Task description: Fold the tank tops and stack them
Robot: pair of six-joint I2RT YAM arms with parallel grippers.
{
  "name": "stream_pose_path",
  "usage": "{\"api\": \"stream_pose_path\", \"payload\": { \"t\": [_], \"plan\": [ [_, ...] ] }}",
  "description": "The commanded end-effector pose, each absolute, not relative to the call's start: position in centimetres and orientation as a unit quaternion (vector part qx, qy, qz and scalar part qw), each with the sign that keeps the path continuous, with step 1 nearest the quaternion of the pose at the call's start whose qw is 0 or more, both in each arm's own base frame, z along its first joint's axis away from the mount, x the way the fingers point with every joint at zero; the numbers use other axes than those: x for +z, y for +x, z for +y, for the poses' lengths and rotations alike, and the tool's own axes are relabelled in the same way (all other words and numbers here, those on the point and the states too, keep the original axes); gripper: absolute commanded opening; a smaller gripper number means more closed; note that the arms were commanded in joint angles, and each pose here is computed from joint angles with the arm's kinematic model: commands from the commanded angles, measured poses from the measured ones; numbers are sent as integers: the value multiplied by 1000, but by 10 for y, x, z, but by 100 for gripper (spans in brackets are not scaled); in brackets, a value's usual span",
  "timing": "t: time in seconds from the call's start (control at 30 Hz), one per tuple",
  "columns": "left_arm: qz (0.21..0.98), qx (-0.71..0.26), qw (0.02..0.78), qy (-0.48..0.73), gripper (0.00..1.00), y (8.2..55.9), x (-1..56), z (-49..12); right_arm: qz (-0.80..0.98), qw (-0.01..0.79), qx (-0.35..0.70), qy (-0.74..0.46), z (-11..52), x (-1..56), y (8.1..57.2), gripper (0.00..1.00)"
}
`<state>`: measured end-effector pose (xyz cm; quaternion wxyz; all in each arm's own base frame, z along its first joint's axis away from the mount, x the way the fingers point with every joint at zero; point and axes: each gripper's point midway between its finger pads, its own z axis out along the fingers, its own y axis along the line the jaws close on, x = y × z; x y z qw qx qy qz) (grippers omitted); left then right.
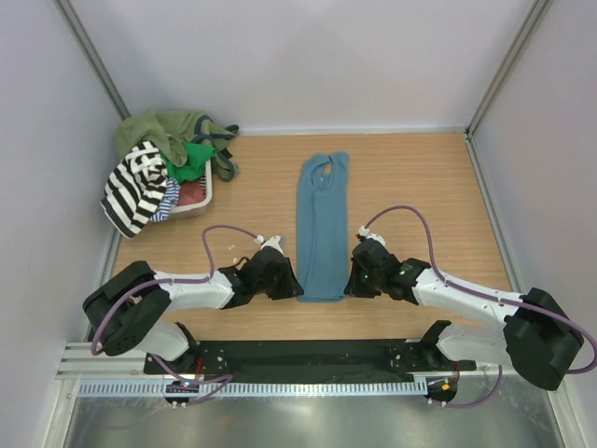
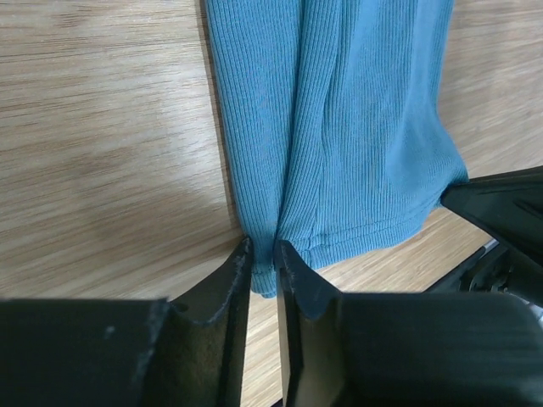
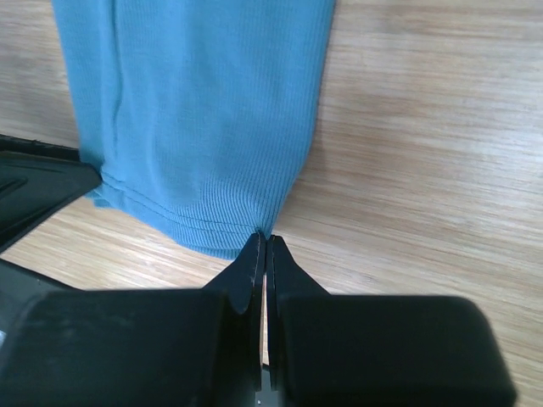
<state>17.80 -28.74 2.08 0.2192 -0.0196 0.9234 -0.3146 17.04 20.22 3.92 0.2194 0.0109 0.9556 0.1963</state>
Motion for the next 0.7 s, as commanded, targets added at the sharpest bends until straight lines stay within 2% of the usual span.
{"api": "stream_pose_path", "payload": {
  "t": [0.0,0.03,0.07,0.1,0.3,0.5,0.6,0.67],
  "plan": [
    [936,-287,205,-15,18,172,5,-282,952,234,195,26,200,39,173,1],
    [936,-287,205,-14,15,173,5,-283,953,233,194,27,199,38,173,1],
    [936,-287,203,-13,4,172,5,-283,953,233,192,29,198,36,172,1],
    [936,-285,204,-14,0,172,5,-283,953,237,189,31,196,37,173,1],
    [938,-266,219,-25,0,173,8,-268,955,246,162,43,181,36,172,1],
    [938,-269,217,-26,0,169,8,-266,954,238,178,41,182,31,164,1],
    [938,-271,213,-22,5,166,7,-269,953,233,188,42,184,27,161,1],
    [937,-275,213,-20,14,164,8,-273,953,227,195,40,186,25,158,1]
  ]
}}
